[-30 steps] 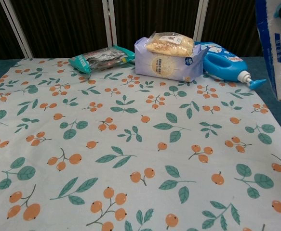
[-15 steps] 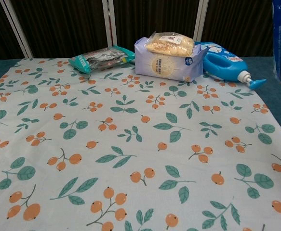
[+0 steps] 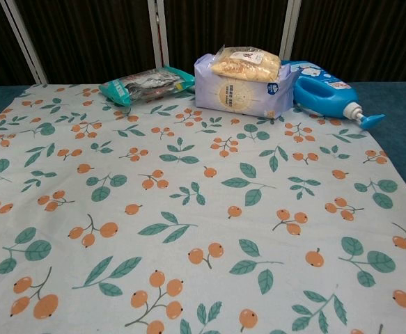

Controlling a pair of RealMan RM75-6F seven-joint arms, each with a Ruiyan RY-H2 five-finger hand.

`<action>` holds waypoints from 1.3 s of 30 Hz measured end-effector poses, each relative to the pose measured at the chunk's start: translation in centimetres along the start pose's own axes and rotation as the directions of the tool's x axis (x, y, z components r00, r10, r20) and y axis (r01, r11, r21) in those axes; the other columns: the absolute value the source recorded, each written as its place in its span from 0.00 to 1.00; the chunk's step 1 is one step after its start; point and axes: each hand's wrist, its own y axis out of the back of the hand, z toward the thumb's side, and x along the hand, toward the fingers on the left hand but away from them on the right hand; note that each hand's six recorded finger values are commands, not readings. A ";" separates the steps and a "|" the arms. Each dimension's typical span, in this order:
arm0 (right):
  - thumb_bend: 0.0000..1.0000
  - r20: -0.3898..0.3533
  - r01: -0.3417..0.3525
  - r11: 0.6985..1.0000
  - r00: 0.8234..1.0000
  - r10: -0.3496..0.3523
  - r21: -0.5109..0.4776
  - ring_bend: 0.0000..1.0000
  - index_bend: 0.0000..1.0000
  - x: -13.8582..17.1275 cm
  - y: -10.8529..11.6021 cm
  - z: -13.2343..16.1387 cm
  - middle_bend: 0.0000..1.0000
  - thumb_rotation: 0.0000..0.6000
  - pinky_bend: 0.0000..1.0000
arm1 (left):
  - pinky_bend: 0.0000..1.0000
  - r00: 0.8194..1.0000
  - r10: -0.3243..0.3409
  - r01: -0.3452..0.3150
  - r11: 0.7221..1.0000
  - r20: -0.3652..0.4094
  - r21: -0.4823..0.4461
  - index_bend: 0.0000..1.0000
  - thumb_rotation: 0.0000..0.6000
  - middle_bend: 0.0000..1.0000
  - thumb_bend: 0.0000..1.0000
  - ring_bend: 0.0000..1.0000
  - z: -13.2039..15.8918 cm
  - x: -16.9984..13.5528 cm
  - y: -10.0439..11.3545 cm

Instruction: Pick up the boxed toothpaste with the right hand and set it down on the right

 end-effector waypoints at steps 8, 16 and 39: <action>0.29 -0.112 0.094 0.996 0.989 -0.094 -0.003 0.46 0.30 0.2 0.9 1.3 0.51 1.00 0.45 | 0.27 0.969 -0.183 0.164 0.979 -0.165 -0.120 0.10 1.00 0.12 0.10 0.16 -2.8 -11.6 -4.3; 0.39 -0.071 0.072 0.997 0.995 -0.070 0.028 0.61 0.50 0.4 0.6 0.2 0.61 1.00 0.55 | 0.27 0.887 -0.388 0.334 0.913 -0.250 -0.233 0.11 1.00 0.13 0.10 0.16 -1.6 -21.5 -7.9; 0.47 0.034 -0.025 0.992 0.999 0.021 0.123 0.59 0.41 1.9 -0.9 -2.2 0.59 1.00 0.57 | 0.27 0.858 -0.437 0.346 0.880 -0.270 -0.325 0.11 1.00 0.13 0.10 0.16 -0.7 -24.0 -8.7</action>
